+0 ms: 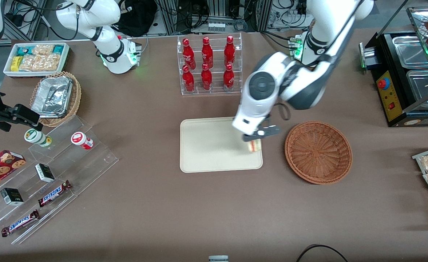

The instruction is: Place sandwich from basket to tray

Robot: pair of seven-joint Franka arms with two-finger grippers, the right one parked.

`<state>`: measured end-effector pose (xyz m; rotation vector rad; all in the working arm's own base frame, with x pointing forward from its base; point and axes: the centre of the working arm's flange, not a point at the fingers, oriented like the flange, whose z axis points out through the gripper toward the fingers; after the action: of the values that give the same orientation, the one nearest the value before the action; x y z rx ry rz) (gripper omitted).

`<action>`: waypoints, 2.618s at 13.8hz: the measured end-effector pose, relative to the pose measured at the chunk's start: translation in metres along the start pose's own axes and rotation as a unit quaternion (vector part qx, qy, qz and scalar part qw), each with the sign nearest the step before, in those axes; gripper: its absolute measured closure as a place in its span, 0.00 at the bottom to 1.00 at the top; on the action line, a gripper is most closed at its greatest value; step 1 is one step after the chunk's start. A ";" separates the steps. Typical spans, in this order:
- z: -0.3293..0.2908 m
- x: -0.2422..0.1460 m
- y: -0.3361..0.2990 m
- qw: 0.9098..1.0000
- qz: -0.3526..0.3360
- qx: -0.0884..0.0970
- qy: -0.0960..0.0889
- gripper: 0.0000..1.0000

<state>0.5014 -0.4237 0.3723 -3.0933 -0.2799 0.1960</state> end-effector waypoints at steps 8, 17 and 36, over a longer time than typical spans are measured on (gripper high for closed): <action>0.095 -0.037 0.069 0.997 0.076 0.005 0.010 0.86; 0.128 -0.033 0.082 0.997 0.076 -0.009 0.006 0.82; -0.200 0.076 -0.249 0.995 -0.084 0.048 0.024 0.00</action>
<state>0.5573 -0.1689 0.5716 -2.9566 -0.5097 0.1252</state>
